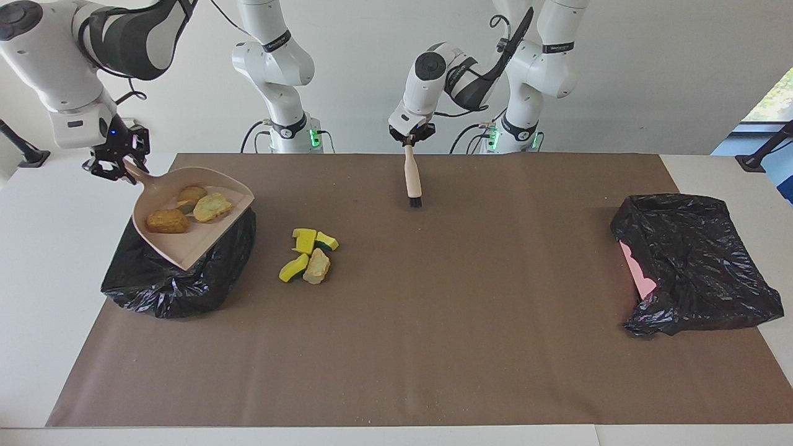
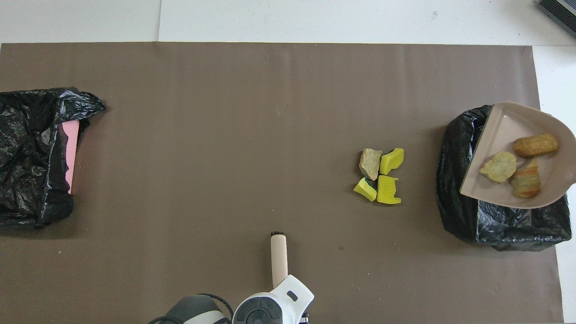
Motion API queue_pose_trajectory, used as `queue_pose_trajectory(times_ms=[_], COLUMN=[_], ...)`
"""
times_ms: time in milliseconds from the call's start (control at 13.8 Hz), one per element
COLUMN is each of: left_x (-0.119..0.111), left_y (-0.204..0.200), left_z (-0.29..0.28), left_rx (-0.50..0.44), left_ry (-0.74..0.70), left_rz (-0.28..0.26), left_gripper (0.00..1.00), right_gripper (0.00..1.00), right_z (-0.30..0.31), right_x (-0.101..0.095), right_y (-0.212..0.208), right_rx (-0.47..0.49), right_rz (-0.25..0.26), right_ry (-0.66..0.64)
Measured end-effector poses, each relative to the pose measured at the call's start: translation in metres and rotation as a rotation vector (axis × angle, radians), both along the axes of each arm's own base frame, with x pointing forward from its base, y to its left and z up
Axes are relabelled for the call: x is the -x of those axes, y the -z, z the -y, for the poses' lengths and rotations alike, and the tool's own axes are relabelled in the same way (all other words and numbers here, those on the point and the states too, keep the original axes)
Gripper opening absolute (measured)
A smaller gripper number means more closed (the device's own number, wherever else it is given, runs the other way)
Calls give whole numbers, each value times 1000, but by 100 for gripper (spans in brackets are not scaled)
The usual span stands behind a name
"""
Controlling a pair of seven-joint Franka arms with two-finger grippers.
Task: Sweep and dump trash in bin
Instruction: 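Tip the dustpan over the black bag with the right gripper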
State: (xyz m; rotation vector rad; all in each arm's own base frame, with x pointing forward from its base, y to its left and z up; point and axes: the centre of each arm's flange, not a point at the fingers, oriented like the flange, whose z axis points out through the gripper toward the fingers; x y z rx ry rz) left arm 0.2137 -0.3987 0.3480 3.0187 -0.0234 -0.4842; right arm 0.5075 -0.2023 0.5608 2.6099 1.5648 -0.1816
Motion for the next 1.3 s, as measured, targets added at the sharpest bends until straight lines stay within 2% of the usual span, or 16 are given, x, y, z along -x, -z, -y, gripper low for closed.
queue_pose_trajectory(times_ms=[145,289,362,434,506,578,940,1012,1157,1302], left_x=[-5,-6,-7,-7,-7,-8,-33,-35,-40,-58], left_y=[8,13,15,17,19,20,4,1,-13,-38], left_z=[-3,-2,-2,-2,-2,-3,-8,-7,-2,0], left_rx=[-4,-4,-6,-10,-13,-14,-8,-5,8,38], left_ry=[5,-5,-8,-9,-11,-13,-48,-48,-45,-46], left_rz=[-11,-19,-21,-25,-28,-29,-49,-49,-51,-32], left_gripper=[26,26,26,33,33,37,37,42,66,89], right_gripper=[31,31,31,31,31,31,31,31,31,31], right_z=[22,35,43,49,53,54,49,47,41,38], right_x=[3,4,3,2,1,-2,-17,-20,-23,-25], right_y=[-6,-8,-5,-1,3,6,27,28,28,27], right_rx=[85,162,192,217,245,270,369,386,403,436], right_rz=[12,2,-9,-22,-36,-47,-112,-116,-124,-146], right_ry=[-33,-108,-157,-210,-272,-344,-625,-658,-689,-712])
